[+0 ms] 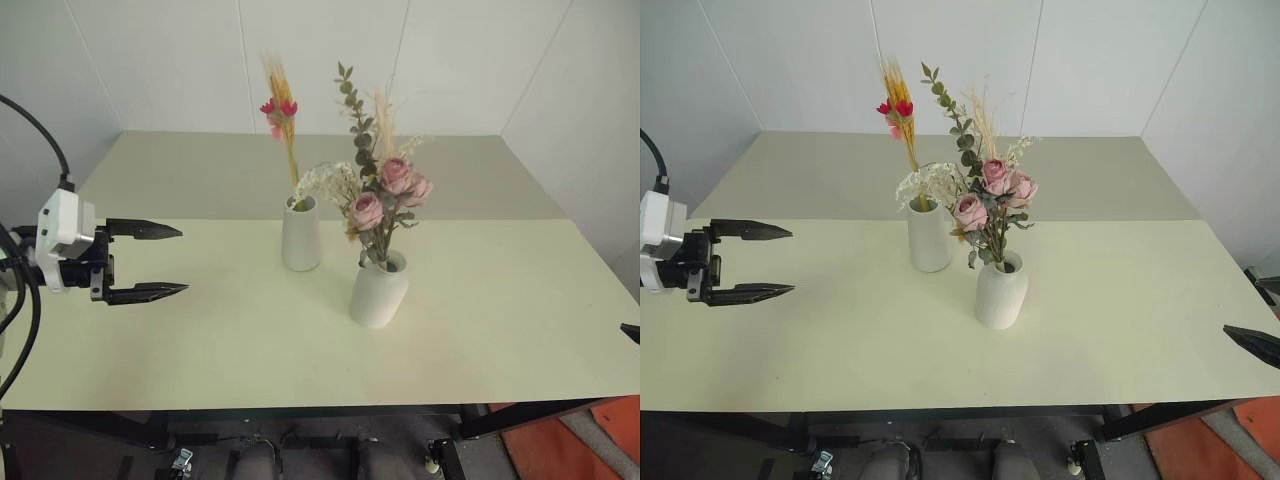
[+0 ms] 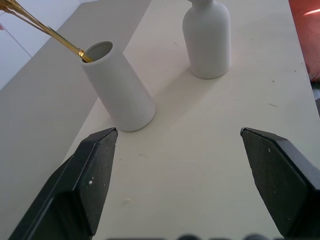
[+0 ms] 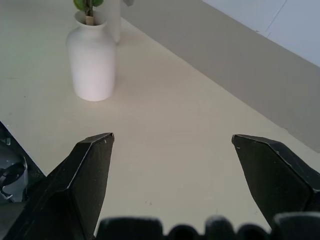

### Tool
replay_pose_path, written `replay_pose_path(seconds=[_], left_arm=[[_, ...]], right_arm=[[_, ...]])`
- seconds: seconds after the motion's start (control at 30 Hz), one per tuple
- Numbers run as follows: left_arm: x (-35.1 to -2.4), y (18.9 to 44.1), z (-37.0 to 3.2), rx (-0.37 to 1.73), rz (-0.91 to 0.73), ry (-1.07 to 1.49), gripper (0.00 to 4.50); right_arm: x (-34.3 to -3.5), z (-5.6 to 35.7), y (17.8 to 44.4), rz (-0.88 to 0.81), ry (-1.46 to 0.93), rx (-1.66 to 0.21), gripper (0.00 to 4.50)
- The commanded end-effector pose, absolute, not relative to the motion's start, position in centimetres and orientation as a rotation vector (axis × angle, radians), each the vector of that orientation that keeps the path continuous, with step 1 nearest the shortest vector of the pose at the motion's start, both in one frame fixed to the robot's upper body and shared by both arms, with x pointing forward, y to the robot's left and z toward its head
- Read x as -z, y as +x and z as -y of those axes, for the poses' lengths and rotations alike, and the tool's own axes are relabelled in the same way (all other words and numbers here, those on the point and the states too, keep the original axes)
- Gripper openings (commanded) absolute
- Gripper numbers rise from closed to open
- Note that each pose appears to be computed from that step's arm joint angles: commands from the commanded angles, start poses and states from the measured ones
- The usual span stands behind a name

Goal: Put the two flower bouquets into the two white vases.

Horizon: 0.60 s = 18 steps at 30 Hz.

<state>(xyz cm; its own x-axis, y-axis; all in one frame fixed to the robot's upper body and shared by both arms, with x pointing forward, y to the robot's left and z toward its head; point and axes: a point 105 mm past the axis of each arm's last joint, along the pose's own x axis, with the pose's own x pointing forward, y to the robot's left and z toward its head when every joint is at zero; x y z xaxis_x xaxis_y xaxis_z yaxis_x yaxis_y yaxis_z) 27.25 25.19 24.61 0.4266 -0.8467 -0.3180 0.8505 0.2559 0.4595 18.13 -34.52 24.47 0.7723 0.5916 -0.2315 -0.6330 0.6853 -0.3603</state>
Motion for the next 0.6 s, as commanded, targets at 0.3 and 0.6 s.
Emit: replay_pose_path(seconds=[0.3,0.6], left_arm=[[-26.2,26.6,-25.9,1.105,0.023,0.661,4.27],[-26.7,26.1,-26.9,1.065,-0.012,0.679,4.27]], right_arm=[[-24.7,33.5,18.6,-0.091,-0.463,-0.72,4.48],[-24.0,32.4,18.9,-0.079,-0.445,-0.761,4.48]])
